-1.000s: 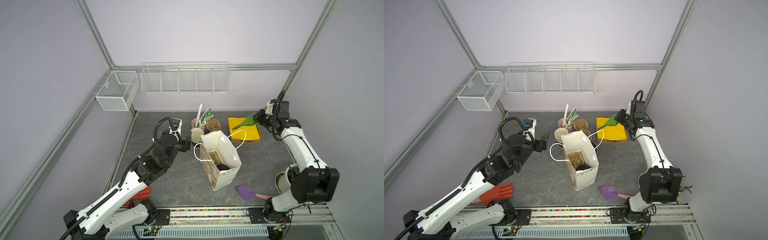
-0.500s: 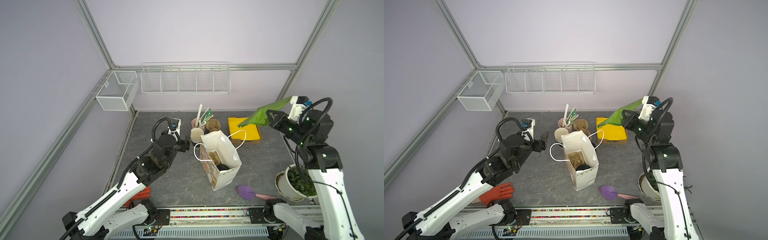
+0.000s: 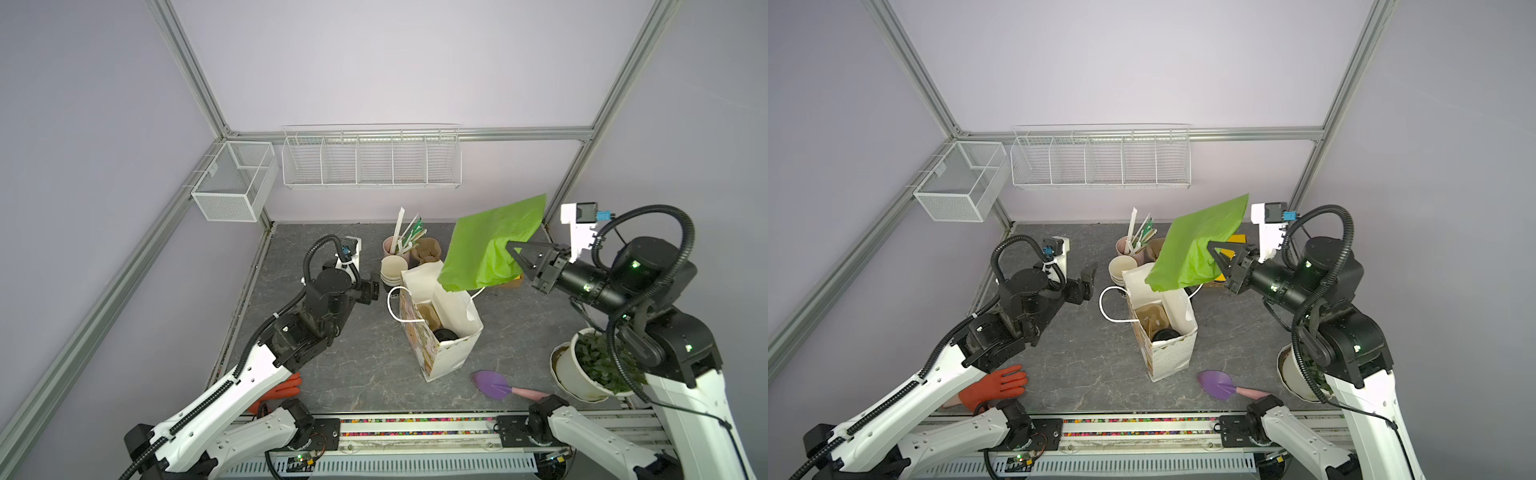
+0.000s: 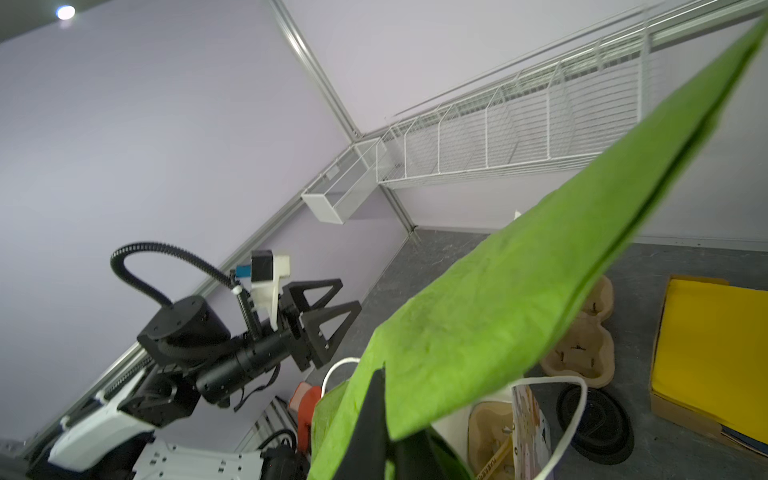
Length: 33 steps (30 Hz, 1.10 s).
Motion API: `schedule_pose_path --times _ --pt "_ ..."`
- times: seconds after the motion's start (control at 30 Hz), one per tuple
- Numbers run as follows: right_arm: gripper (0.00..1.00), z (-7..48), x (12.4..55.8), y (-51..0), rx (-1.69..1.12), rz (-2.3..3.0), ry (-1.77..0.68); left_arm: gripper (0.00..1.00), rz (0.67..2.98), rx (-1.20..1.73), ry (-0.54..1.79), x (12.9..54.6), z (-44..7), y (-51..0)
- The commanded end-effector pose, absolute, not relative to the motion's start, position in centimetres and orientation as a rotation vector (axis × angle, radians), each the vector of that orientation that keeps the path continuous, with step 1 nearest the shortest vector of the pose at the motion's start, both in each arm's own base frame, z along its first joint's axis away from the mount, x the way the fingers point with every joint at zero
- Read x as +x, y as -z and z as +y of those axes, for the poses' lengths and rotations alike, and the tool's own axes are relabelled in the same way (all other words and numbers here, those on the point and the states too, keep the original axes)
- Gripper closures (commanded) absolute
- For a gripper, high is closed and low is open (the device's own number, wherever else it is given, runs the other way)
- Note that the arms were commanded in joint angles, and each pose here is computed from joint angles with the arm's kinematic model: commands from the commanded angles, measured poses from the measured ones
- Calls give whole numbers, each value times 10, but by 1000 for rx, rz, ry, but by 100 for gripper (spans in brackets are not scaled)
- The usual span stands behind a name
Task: Pack the takeout coffee
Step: 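Carry the green napkin over the gift bag with the right gripper, then lower the green napkin into the gift bag and open the right gripper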
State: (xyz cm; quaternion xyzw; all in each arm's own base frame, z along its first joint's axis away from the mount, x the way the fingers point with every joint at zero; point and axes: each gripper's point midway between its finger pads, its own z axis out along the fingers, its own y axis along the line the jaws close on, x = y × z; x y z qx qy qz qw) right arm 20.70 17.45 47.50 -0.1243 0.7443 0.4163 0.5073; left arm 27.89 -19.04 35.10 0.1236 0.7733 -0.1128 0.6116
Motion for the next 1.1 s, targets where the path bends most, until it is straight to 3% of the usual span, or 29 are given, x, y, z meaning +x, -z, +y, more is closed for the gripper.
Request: schedule_pose_path --times 0.0,0.5,0.87,1.07 --pt "93 183 211 -432 -373 1913 -854 18 1785 272 233 281 -186 -349" --pt "93 223 225 -328 -602 2252 -372 18 1797 281 213 284 -187 -344" --pt "93 252 214 -278 -720 2408 -375 18 1797 283 213 284 -187 -344" --pt "93 257 195 -286 -720 2447 -439 18 1804 290 213 285 -190 -342"
